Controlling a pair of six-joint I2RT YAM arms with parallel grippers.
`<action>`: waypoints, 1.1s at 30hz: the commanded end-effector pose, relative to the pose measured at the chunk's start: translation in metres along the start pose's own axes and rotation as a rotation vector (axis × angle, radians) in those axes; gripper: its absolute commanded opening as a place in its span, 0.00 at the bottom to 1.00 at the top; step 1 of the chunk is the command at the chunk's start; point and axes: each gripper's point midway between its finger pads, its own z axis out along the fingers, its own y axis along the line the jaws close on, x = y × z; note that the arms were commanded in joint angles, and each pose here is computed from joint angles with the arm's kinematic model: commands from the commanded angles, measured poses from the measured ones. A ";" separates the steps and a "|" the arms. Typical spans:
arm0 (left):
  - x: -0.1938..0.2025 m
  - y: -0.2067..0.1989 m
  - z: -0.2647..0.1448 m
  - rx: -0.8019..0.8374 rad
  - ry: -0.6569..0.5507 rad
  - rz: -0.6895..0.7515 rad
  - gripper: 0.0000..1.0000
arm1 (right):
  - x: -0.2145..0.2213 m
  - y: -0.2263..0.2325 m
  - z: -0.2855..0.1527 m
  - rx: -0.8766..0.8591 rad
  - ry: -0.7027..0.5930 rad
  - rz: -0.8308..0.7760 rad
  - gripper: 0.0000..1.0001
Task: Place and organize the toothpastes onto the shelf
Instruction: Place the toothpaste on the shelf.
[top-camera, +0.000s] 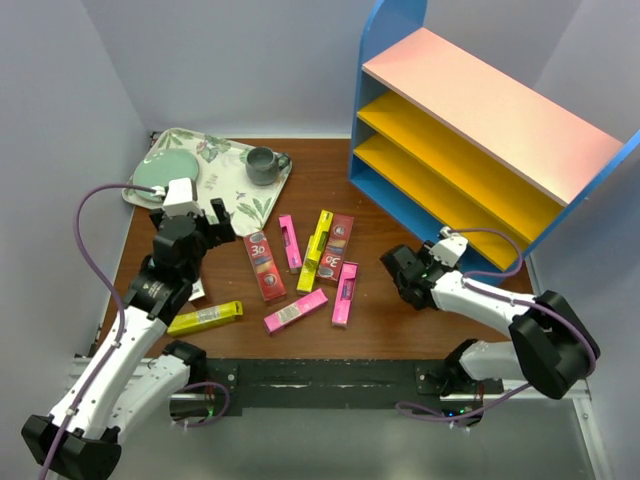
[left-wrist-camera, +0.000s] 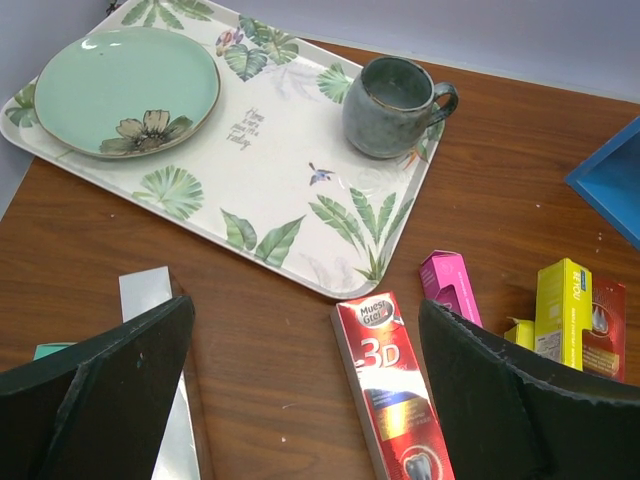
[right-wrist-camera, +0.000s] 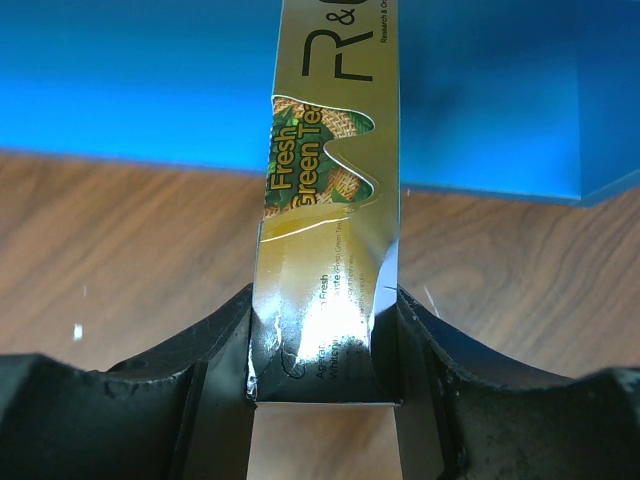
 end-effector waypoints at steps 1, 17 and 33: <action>-0.008 -0.002 0.000 0.027 -0.028 -0.001 1.00 | -0.020 0.012 0.016 0.010 -0.051 0.110 0.10; -0.005 -0.002 0.004 0.050 -0.012 -0.012 1.00 | 0.000 0.003 0.046 0.067 0.098 0.095 0.55; -0.011 0.002 0.001 0.055 -0.030 -0.033 1.00 | -0.011 0.023 0.006 -0.191 0.218 -0.040 0.98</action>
